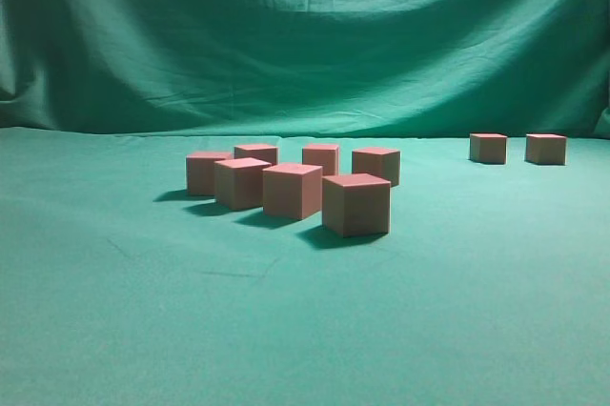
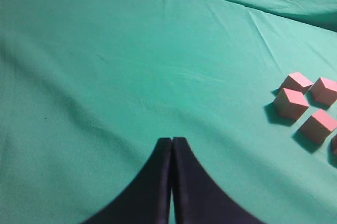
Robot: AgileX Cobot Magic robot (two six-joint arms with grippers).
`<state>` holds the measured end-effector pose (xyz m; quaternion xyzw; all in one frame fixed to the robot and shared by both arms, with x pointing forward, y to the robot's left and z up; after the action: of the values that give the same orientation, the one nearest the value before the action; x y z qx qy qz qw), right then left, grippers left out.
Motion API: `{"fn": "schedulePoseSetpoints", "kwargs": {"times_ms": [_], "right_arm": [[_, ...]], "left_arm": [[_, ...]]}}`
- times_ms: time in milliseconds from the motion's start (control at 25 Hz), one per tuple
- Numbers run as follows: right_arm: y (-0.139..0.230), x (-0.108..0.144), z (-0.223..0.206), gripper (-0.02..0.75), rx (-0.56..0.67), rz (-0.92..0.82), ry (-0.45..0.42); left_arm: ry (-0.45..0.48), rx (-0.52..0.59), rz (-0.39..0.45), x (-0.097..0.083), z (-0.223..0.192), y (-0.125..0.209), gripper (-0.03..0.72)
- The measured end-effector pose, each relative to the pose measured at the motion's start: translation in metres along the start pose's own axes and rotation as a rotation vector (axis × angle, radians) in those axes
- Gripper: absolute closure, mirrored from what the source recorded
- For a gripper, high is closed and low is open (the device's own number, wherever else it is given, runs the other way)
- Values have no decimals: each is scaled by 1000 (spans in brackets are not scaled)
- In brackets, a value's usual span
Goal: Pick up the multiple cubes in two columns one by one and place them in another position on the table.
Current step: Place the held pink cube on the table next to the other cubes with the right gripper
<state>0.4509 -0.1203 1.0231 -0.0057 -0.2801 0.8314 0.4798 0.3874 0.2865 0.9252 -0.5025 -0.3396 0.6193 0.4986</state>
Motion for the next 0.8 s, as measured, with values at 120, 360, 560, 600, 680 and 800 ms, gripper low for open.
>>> {"fn": "schedulePoseSetpoints", "kwargs": {"times_ms": [120, 360, 560, 600, 680, 800], "right_arm": [[8, 32, -17, 481, 13, 90, -56], [24, 57, -63, 481, 145, 169, -83], [36, 50, -104, 481, 265, 178, -45], [38, 47, -110, 481, 283, 181, -34], [39, 41, -123, 481, 306, 193, -10], [35, 34, -135, 481, 306, 222, 22]], "left_arm": [[0, 0, 0, 0, 0, 0, 688], [0, 0, 0, 0, 0, 0, 688], [0, 0, 0, 0, 0, 0, 688], [0, 0, 0, 0, 0, 0, 688], [0, 0, 0, 0, 0, 0, 688], [0, 0, 0, 0, 0, 0, 688]]}}
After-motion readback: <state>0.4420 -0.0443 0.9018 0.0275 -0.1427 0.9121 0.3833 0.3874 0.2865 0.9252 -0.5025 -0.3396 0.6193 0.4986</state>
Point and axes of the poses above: a point on each arm's last joint axis where the gripper is mounted, z pointing back along that axis away from the gripper, x along the wrist's bending axis when the last joint is at zero, y = z × x, the point moved 10 cm from there along -z, pointing out along that axis toward the gripper, and after that the axes turned 1 degree about z, right-handed, at the moved point
